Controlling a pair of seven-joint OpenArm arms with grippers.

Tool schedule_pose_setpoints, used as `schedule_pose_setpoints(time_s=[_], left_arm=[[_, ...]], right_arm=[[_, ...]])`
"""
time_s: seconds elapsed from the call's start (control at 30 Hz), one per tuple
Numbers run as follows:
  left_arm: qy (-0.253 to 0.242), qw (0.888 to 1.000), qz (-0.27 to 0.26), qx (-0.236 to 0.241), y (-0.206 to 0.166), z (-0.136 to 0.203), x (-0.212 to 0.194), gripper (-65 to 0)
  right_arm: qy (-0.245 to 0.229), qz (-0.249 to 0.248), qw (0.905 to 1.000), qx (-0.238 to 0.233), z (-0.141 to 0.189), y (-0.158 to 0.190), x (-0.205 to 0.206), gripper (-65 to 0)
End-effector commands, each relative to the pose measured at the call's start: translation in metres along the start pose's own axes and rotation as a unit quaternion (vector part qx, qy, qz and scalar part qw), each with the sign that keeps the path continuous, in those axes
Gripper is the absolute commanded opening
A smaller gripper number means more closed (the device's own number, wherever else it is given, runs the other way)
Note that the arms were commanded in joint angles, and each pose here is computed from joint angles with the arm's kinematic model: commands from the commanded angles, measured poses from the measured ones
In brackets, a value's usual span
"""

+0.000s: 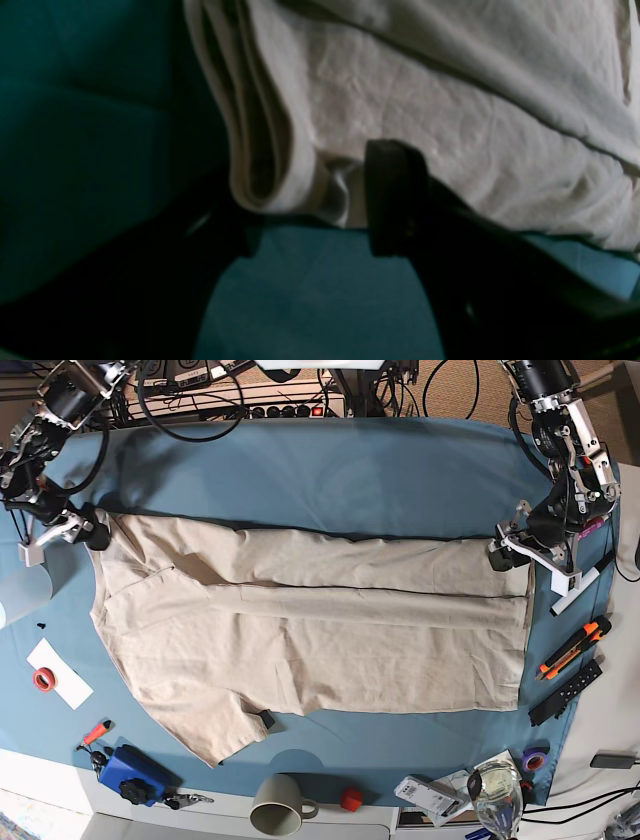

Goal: Fold the T-shirt properly
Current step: 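Regrasp the folded edge corners with both grippers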

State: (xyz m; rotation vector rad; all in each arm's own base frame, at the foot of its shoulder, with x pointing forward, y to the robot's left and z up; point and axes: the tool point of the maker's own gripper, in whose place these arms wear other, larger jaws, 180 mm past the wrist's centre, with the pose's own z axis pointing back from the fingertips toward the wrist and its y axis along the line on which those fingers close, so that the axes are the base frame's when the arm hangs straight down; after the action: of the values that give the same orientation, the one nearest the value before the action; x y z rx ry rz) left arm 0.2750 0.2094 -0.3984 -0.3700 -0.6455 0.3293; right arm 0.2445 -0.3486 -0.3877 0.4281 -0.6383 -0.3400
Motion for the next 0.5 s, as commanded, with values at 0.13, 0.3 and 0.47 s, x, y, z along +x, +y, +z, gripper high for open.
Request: schedule_pose_setpoints(time_s=[0.13, 0.3, 0.47], left_arm=[[0.024, 1.000, -0.003, 0.017, 0.007, 0.001, -0.009, -33.6], [0.015, 1.000, -0.003, 0.017, 0.007, 0.001, -0.006, -35.4], [0.012, 1.000, -0.003, 0.017, 0.007, 0.001, -0.005, -62.5]], right_arm=[[0.072, 0.030, 0.9970, -0.003, -0.014, 0.008, -0.023, -33.8], [0.129, 0.052, 0.9900, -0.021, -0.027, 0.012, -0.042, -35.2], [0.146, 0.058, 0.9870, -0.035, -0.029, 0.010, -0.047, -56.1]])
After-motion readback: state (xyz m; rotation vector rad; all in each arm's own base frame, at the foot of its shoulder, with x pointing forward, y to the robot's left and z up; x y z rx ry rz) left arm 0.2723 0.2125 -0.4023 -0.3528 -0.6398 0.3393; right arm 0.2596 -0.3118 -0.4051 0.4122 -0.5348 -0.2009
